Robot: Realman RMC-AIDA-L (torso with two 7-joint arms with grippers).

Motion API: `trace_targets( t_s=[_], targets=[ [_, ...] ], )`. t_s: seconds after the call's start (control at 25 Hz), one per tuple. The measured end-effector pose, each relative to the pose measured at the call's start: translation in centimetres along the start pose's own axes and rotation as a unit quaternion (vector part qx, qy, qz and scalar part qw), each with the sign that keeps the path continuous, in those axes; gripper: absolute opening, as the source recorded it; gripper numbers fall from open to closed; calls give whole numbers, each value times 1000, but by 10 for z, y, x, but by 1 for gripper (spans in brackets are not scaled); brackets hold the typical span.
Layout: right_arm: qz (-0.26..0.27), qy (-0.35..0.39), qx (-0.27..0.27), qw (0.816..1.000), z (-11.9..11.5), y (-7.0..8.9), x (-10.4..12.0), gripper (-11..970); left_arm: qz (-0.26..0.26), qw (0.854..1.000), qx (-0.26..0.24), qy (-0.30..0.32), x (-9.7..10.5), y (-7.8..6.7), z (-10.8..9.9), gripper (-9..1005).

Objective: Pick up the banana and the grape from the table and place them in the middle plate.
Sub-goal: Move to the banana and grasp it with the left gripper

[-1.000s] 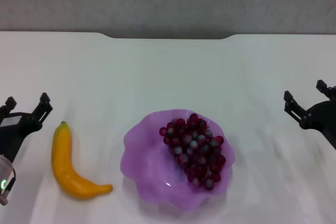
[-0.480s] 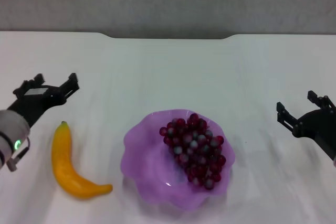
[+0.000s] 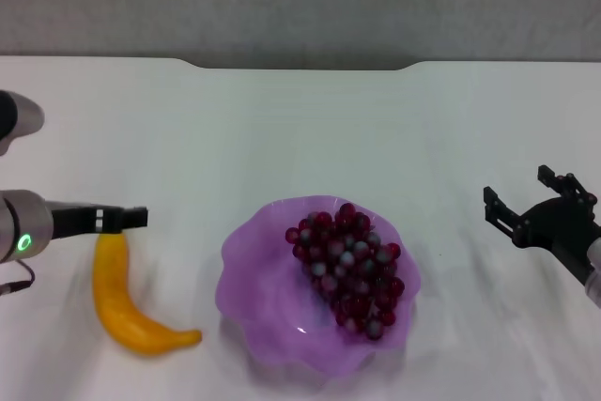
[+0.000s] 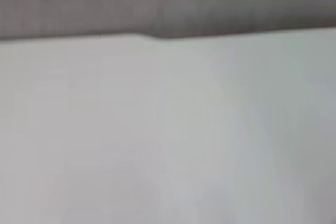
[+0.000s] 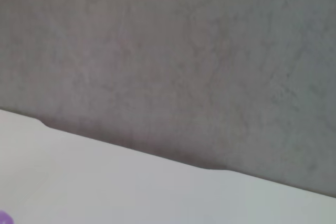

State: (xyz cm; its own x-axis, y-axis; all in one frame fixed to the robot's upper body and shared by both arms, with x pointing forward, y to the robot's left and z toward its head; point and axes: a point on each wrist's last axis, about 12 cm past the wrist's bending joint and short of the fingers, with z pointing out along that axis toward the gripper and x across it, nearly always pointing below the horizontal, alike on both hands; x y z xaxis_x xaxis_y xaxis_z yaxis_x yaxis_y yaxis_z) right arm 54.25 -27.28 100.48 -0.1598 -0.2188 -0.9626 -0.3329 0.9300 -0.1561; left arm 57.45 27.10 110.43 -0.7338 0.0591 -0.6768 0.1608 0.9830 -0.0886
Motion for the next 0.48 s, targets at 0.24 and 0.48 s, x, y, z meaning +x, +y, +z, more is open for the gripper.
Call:
trace_targets(
  t_s=[0.24,0.48],
  targets=[
    [-2,2,-4,1000,0,2,1,858,-14,998,-20,62,-2,-1,-5,890],
    [-2,1,-5,1000,1,2,0,858,-31,992,-62,104,-1,-2,-4,890]
  ],
)
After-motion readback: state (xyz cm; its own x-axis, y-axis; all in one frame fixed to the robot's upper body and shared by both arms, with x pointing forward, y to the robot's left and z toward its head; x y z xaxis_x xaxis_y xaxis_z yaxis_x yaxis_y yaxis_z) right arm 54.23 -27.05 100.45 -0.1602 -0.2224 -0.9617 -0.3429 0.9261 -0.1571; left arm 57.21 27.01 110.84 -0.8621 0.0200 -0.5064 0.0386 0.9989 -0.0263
